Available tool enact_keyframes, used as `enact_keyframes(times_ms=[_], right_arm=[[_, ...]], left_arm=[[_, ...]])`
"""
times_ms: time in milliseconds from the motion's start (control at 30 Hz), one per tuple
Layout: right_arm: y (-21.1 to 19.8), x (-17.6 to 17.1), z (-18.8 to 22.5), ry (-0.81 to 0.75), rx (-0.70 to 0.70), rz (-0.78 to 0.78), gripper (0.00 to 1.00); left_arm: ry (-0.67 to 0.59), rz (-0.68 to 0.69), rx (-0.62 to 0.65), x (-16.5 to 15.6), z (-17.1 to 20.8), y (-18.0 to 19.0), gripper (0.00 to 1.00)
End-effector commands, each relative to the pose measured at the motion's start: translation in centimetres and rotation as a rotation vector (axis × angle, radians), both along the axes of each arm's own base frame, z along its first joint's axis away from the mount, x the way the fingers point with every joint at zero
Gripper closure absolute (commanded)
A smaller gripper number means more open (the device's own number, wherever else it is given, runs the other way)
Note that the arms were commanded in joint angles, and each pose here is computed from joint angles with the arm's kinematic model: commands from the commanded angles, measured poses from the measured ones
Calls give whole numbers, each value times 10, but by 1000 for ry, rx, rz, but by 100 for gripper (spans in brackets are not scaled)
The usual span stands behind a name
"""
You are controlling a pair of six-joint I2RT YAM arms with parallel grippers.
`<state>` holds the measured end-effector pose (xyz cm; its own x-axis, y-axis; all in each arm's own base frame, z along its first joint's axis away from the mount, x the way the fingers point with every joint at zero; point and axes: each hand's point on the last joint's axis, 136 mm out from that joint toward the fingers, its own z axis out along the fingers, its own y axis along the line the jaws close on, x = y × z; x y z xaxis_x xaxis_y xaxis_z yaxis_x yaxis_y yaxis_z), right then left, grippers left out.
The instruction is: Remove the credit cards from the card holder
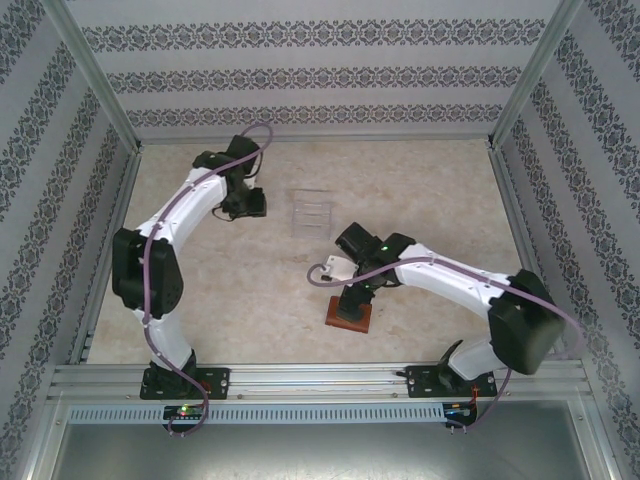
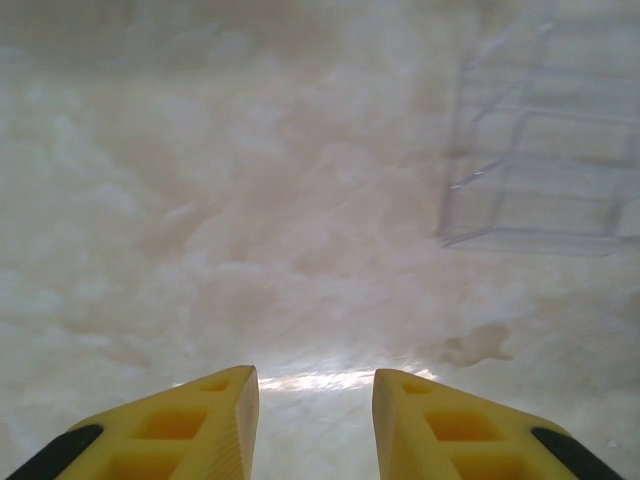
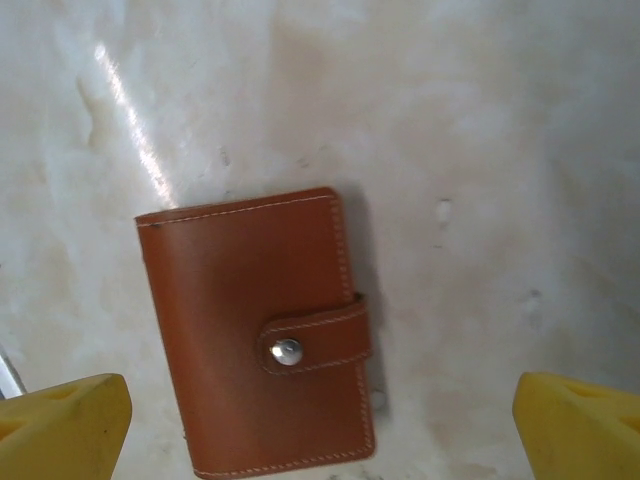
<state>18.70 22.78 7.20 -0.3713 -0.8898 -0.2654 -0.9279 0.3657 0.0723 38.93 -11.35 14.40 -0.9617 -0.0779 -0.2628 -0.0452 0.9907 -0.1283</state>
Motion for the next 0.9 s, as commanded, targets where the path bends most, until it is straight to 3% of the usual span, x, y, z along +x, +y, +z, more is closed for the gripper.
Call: enact_keyframes(times_ms=[0, 133, 333, 667, 867], right_arm=[[3, -10, -9, 47, -52, 80, 2], [4, -15, -26, 78, -109, 102, 2], [2, -19, -46, 95, -178, 129, 2], [-5, -20, -64, 106, -259, 144, 2], [1, -22, -64, 122, -246, 146, 12]], left_arm=[[-65, -4, -13, -2, 11, 20, 64], [-70, 17, 6, -14, 11, 40, 63], [-74, 11, -4, -20, 21, 40, 60], [-99, -36, 187, -32, 32, 71, 58], [-85, -27, 173, -33, 19, 70, 57]])
